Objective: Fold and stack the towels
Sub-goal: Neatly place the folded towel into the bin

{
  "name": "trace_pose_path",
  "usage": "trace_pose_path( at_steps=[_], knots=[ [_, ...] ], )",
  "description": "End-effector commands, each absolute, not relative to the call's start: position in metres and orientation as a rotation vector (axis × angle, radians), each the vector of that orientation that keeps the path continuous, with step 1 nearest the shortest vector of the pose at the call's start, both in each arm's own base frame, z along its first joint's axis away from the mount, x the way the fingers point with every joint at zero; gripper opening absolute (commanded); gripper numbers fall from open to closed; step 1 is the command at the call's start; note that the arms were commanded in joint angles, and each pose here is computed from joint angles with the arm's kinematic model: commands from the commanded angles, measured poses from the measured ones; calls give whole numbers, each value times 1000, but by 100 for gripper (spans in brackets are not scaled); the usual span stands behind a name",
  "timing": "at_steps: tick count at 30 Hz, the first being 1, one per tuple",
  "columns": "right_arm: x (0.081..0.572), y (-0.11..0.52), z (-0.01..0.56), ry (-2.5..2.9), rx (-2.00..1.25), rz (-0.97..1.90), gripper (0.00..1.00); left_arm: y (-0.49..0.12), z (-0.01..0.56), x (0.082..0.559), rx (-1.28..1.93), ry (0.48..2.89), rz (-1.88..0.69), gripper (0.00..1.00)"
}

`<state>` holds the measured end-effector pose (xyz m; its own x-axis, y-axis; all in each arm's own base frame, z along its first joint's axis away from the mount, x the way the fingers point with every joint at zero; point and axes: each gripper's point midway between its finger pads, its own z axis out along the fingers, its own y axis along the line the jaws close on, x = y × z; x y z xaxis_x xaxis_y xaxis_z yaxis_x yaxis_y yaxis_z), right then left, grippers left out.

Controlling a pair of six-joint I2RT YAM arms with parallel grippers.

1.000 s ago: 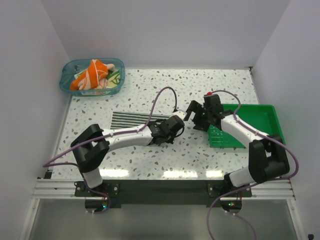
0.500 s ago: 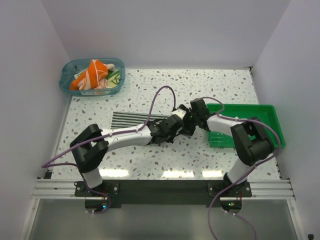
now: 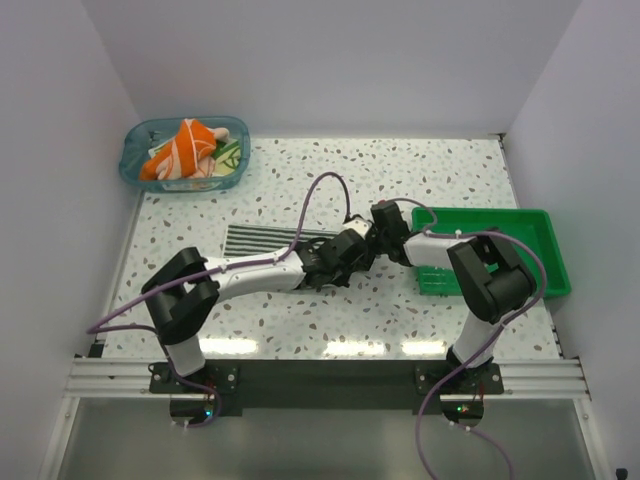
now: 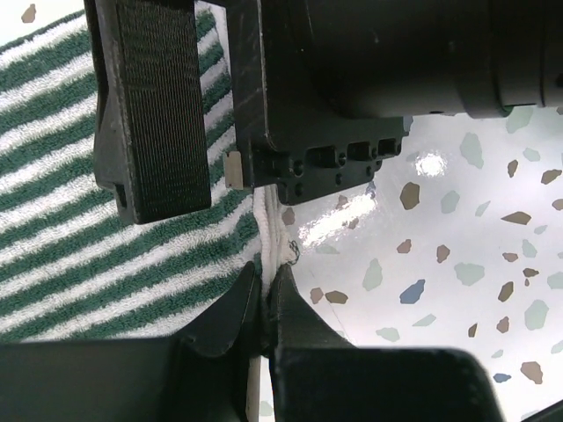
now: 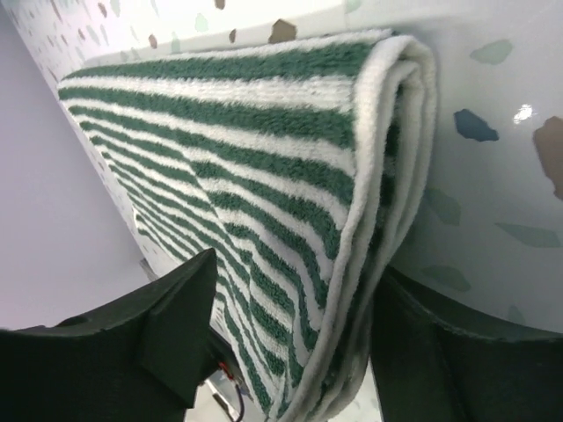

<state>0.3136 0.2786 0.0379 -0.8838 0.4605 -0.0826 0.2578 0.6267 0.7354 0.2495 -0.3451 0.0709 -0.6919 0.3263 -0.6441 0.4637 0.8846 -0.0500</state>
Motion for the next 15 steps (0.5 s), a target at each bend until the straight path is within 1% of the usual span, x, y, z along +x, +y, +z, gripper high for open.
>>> trace_pose_path(
  at_steps=[1,2,3,4,5,6,8,9,11,12,13,14,15],
  knots=[
    [317,279,31,2576,589,1086,65,-369,87,259,487,2356,-387,0],
    [317,278,31,2574,589,1080,61,-369,86,259,480,2361,-389,0],
    [316,277,30,2577,586,1072,52,-369,83,259,479,2368,-385,0],
    [317,276,32,2572,579,1070,45,-370,82,258,473,2372,-385,0],
    [317,276,32,2570,575,1064,38,-371,82,259,469,2375,-382,3],
    [315,274,32,2579,561,1049,24,-371,82,259,464,2377,-384,11],
    [317,272,36,2577,535,1030,11,-372,86,260,446,2376,-391,21],
    [314,270,36,2591,512,1012,1,-371,88,261,435,2369,-386,33],
    [317,269,43,2584,475,994,0,-369,92,262,414,2366,-381,44],
    [315,266,42,2603,444,963,0,-365,97,263,402,2362,-370,54],
    [316,267,46,2597,420,960,0,-365,101,263,394,2358,-370,59],
    [311,261,45,2629,404,923,0,-361,110,264,380,2346,-359,72],
    [308,259,46,2642,390,903,0,-358,115,264,370,2340,-354,79]
  ],
)
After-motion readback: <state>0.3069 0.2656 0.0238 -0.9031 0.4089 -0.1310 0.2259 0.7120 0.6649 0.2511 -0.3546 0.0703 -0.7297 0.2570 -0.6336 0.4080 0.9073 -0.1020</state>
